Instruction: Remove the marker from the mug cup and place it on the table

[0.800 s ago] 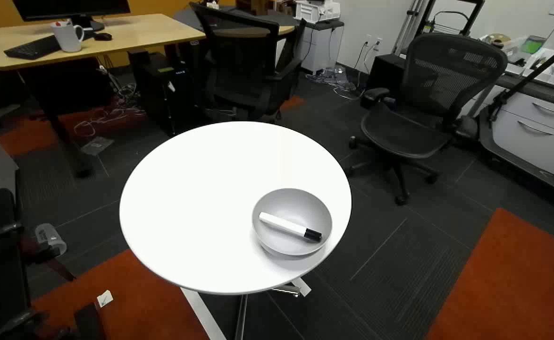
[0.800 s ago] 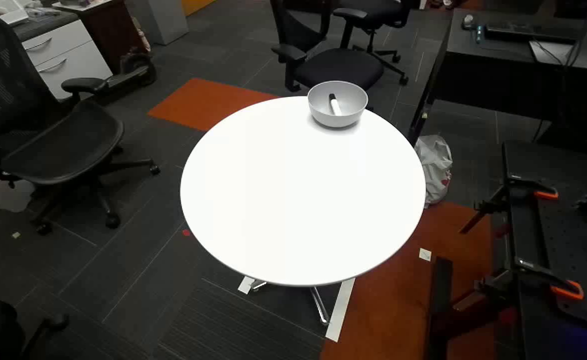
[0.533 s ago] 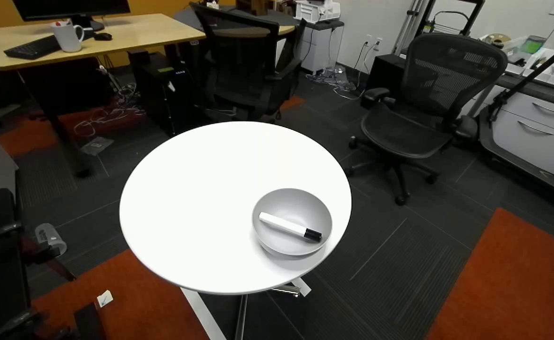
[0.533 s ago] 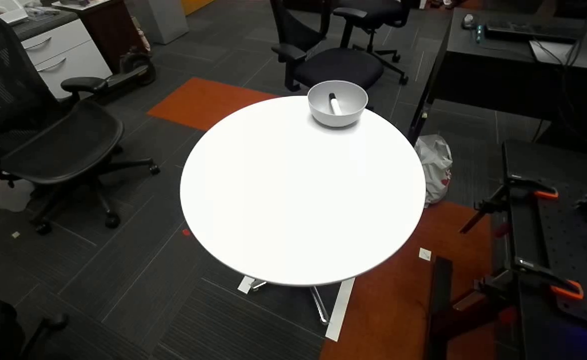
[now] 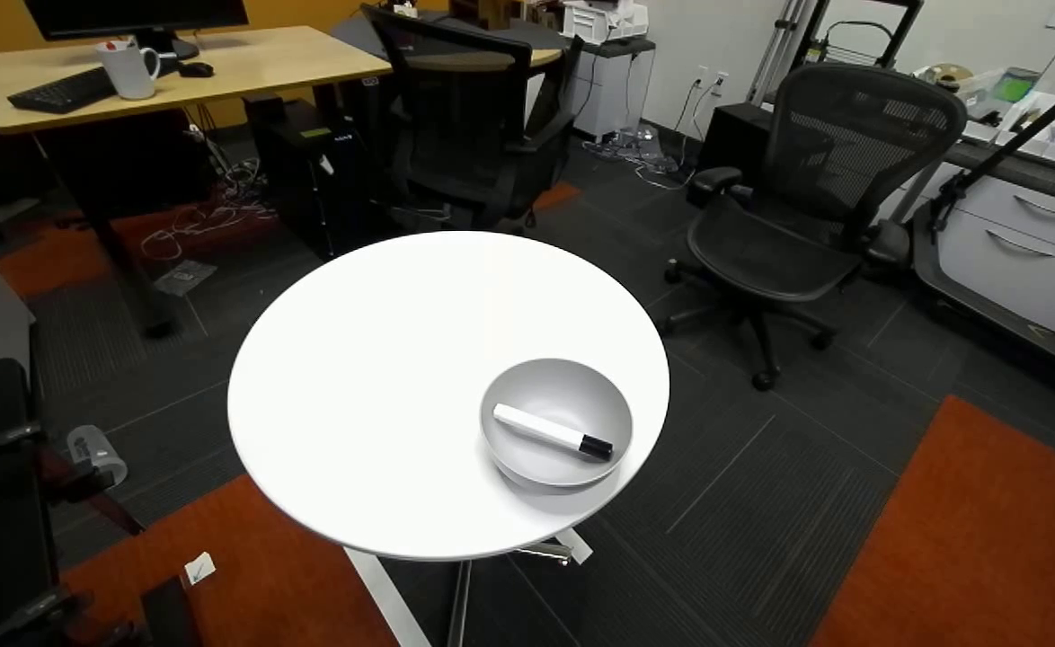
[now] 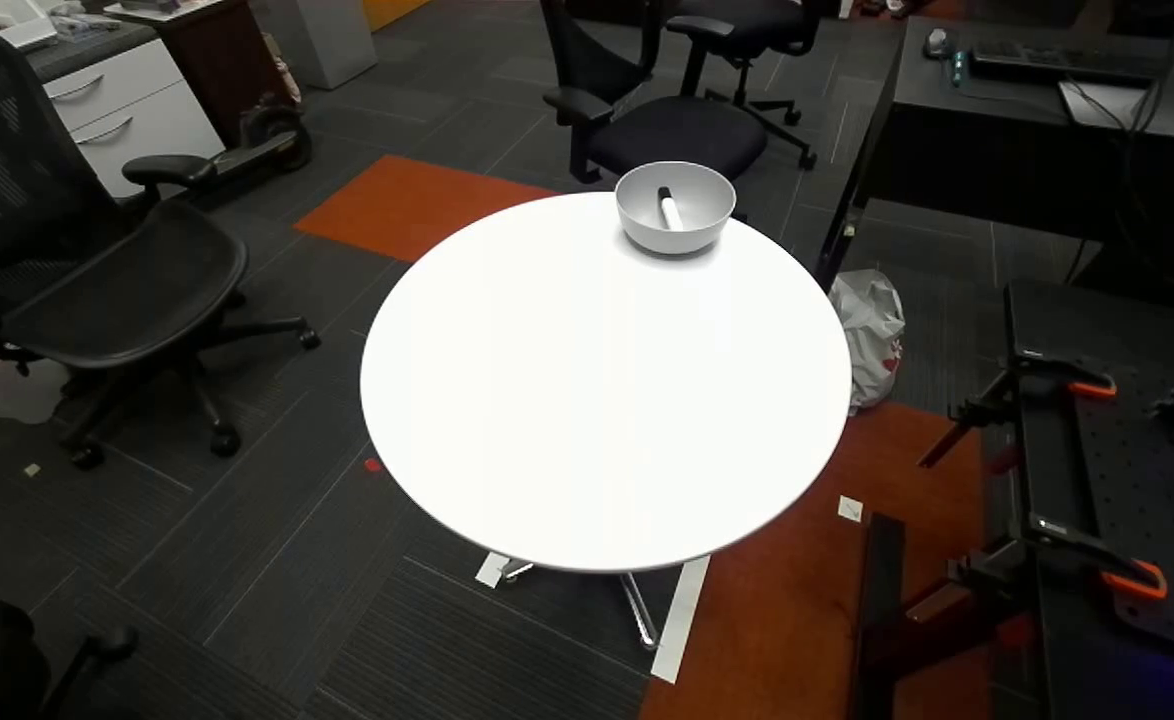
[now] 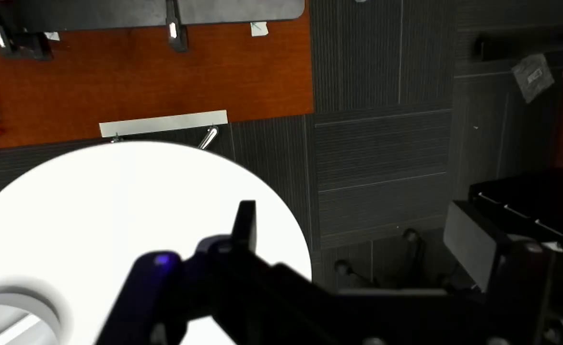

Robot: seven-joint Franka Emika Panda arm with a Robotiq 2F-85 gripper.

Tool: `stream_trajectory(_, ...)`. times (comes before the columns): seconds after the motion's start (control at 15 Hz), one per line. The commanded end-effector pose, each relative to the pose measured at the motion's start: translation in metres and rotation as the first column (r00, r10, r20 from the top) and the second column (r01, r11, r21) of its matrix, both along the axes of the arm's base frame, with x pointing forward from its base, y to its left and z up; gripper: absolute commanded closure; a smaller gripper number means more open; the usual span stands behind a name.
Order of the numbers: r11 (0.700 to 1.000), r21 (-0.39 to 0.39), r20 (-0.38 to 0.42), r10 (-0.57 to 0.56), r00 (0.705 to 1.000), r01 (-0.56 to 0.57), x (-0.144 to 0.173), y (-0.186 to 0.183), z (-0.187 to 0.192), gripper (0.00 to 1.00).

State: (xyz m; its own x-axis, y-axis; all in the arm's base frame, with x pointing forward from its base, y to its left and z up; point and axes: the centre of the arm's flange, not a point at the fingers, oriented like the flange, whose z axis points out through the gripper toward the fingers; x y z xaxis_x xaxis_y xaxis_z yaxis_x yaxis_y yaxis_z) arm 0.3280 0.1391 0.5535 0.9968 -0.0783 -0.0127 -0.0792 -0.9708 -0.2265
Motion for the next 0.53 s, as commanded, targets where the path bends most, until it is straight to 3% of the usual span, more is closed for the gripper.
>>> stream_trajectory(0.0, 0.991, 0.0, 0.014, -0.131, 0.991, 0.131, 0.037, -0.03, 0.0, 0.0)
stream_trajectory(0.2, 0.97, 0.019, 0.029, -0.244, 0.969, 0.244, 0.065, -0.063, -0.007, 0.0)
stream_trajectory(0.47, 0.888, 0.006, 0.055, -0.459, 0.887, 0.46, 0.105, -0.108, -0.026, 0.0)
